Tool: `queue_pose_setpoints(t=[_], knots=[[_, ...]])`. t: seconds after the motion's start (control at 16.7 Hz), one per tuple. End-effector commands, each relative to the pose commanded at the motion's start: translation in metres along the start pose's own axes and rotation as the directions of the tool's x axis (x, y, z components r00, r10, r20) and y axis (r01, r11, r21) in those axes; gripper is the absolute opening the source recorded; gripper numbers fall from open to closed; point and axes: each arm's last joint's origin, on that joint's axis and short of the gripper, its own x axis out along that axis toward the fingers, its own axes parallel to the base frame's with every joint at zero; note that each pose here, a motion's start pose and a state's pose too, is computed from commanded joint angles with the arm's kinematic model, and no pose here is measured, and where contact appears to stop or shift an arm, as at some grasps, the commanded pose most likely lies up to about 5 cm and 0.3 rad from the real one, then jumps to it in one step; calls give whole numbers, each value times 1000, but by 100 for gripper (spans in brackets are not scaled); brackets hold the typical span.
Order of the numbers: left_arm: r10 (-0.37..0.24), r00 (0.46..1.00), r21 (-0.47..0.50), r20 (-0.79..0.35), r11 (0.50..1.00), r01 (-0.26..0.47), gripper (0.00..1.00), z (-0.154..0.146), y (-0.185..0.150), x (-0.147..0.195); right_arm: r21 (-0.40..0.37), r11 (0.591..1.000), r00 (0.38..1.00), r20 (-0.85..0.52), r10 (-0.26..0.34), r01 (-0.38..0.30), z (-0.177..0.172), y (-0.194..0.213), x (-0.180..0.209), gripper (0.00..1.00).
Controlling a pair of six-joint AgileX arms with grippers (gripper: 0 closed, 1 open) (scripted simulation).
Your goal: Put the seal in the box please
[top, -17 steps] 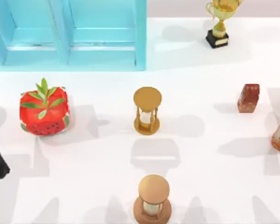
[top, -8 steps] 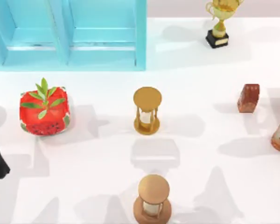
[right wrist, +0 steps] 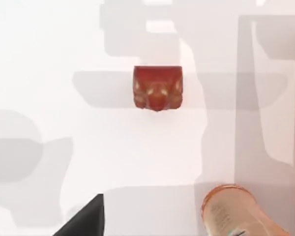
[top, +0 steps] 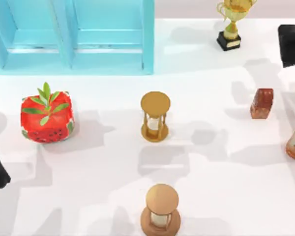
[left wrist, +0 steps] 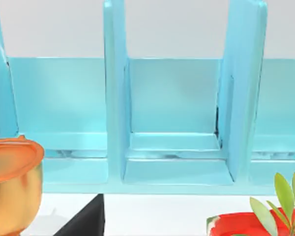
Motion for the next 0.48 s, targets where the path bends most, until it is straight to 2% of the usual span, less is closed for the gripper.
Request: queue_pose_setpoints(t=[0.24,0.48], knots=[[0,1000,0,0,1000,0,100,0,0,0,3,1000,980,-198,-26,27,41,18,50,100],[0,1000,0,0,1000,0,100,0,0,0,0,999,948,-314,-44,46,60,30,88,100]])
